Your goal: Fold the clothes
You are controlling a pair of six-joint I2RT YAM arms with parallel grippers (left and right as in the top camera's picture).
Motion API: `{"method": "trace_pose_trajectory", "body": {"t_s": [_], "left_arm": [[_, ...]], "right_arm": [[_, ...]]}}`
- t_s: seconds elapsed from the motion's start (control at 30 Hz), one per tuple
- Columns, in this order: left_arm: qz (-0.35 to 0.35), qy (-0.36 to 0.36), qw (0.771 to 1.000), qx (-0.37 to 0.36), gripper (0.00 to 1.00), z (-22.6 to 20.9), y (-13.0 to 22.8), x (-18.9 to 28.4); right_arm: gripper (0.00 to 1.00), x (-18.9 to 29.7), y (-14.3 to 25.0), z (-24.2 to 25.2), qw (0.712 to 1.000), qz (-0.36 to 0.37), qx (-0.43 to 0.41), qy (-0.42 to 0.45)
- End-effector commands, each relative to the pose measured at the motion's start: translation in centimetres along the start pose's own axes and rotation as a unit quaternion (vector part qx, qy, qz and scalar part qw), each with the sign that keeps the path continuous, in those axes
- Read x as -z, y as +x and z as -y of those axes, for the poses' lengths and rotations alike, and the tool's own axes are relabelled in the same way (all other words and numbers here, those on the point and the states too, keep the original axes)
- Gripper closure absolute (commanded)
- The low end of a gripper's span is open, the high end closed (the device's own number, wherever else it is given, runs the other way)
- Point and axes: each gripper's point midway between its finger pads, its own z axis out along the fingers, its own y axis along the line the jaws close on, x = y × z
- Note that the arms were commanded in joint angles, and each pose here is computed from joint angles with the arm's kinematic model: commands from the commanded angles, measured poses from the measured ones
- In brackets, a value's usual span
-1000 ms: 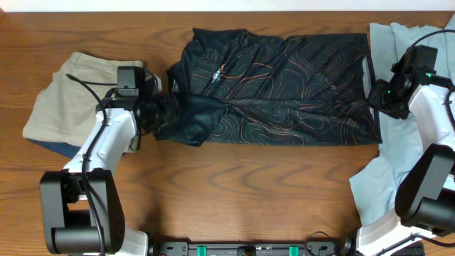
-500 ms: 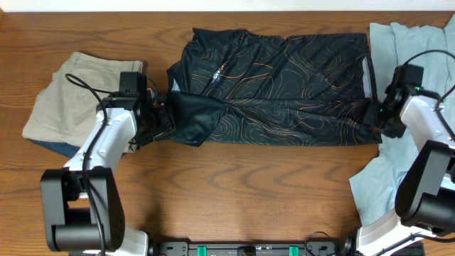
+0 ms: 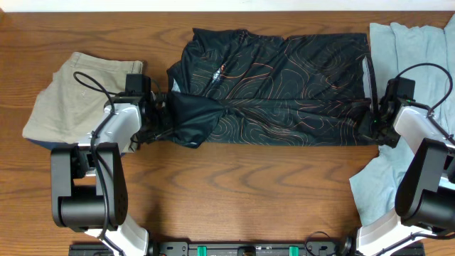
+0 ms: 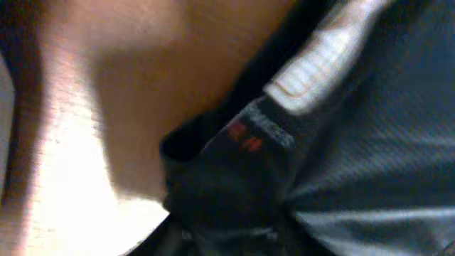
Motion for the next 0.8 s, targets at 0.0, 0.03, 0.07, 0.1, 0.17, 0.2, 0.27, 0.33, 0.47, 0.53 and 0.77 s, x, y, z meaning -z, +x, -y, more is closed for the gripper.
{"method": "trace_pose_trajectory", "body": {"t_s": [0.0,0.03,0.07,0.1,0.17,0.2,0.27,0.33,0.47,0.53,0.77], "left_arm": [[-0.047,-0.036,0.998,0.01,0.86,-1.8,2.2,-1.2],[-0.059,-0.047,0.997,0.012,0.92,-2.3,2.9,-1.1],[-0.071,-0.055,0.996,0.014,0.94,-2.6,3.5,-1.0],[-0.084,-0.062,0.994,0.016,0.94,-2.9,4.1,-0.9],[-0.109,-0.081,0.991,0.019,0.94,-3.7,5.4,-0.5],[-0.12,-0.088,0.989,0.021,0.94,-4.0,6.0,-0.3],[-0.14,-0.107,0.984,0.03,0.94,-4.7,7.0,0.1],[-0.155,-0.117,0.98,0.036,0.94,-5.1,7.8,0.5],[-0.17,-0.124,0.977,0.041,0.94,-5.3,8.5,1.0],[-0.169,-0.119,0.978,0.042,0.94,-5.1,8.6,1.2],[-0.122,-0.088,0.988,0.033,0.85,-3.4,6.4,3.4]], "right_arm": [[0.99,-0.6,1.2,0.5,1.0,-0.019,-0.001,0.01],[0.99,-0.6,1.5,0.6,1.0,-0.025,-0.001,0.011],[0.99,-0.6,1.8,0.7,0.999,-0.031,0.0,0.013],[0.99,-0.5,2.1,0.8,0.999,-0.037,0.0,0.016],[0.99,-0.4,2.8,1.5,0.998,-0.051,-0.006,0.034],[0.99,-0.4,3.3,1.9,0.997,-0.058,-0.013,0.044],[0.99,-0.1,4.3,2.6,0.995,-0.077,-0.024,0.065],[0.99,0.1,5.2,3.1,0.992,-0.097,-0.028,0.073],[0.99,0.6,7.2,3.8,0.986,-0.138,-0.038,0.084],[0.99,0.8,7.6,4.0,0.985,-0.147,-0.04,0.087],[0.87,0.8,6.3,2.0,0.99,-0.132,-0.047,0.034]]}}
